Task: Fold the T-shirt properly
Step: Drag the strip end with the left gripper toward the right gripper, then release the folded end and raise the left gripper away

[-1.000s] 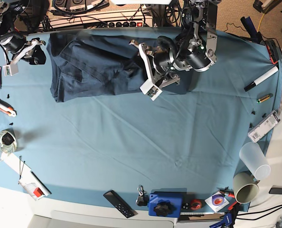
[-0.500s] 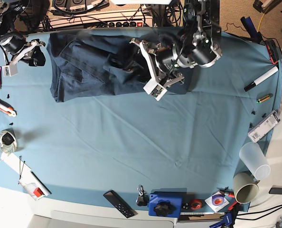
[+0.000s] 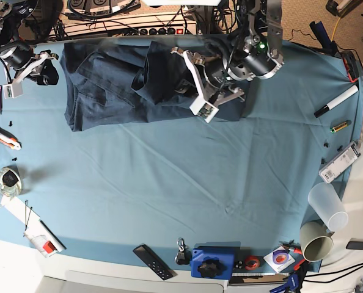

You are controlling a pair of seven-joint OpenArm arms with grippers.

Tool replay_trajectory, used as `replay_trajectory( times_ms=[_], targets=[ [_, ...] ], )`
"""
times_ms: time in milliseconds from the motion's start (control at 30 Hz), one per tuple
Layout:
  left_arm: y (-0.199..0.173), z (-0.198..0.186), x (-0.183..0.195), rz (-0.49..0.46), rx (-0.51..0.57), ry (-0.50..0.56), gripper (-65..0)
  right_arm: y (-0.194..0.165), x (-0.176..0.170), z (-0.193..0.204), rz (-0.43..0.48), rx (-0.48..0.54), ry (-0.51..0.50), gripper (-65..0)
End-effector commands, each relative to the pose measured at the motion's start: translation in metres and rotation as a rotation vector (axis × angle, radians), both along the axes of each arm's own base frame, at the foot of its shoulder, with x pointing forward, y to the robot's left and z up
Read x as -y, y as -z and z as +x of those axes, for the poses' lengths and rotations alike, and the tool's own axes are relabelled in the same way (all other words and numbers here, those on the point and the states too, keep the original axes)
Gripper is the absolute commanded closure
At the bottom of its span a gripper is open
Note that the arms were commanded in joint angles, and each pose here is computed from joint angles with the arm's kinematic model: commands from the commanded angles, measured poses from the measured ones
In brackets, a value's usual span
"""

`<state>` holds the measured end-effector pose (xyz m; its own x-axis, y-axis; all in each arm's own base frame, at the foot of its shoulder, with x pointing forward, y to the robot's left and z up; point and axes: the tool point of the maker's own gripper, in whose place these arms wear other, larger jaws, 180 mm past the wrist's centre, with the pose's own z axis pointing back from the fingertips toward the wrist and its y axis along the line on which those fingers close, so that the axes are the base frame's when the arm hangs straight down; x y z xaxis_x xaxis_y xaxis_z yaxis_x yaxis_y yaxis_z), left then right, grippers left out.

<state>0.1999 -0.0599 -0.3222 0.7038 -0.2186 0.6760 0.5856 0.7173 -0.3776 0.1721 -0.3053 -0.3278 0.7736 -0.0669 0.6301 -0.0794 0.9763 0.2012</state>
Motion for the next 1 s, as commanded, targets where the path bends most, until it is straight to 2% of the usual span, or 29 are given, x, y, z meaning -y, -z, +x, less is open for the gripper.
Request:
replay_trajectory(
  times_ms=[0, 167, 333, 467, 733, 967],
  targets=[
    [-0.005, -0.001, 0.011, -0.043, 0.006, 0.018, -7.7, -0.013, 0.003, 0.008, -0.018, 0.05, -0.009, -17.5],
    [0.016, -0.009, 0.035, -0.066, -0.045, 0.082, -4.9, -0.013, 0.003, 0.008, -0.018, 0.051, -0.009, -17.5],
    [-0.007, 0.013, 0.051, -0.128, 0.058, 0.075, -3.9, -0.013, 0.003, 0.008, -0.018, 0.05, -0.009, -17.5],
    [-0.014, 0.032, 0.051, -0.104, 0.126, 0.07, 0.0, -0.013, 0.003, 0.008, -0.018, 0.05, -0.009, -17.5],
    [0.042, 0.017, 0.057, -0.037, -0.02, 0.136, 0.0, -0.013, 0.003, 0.008, -0.018, 0.05, -0.009, -17.5],
    [0.042, 0.031, 0.058, -0.056, 0.012, 0.095, 0.0, -0.014, 0.003, 0.009, -0.018, 0.054, -0.008, -17.5]
  ],
)
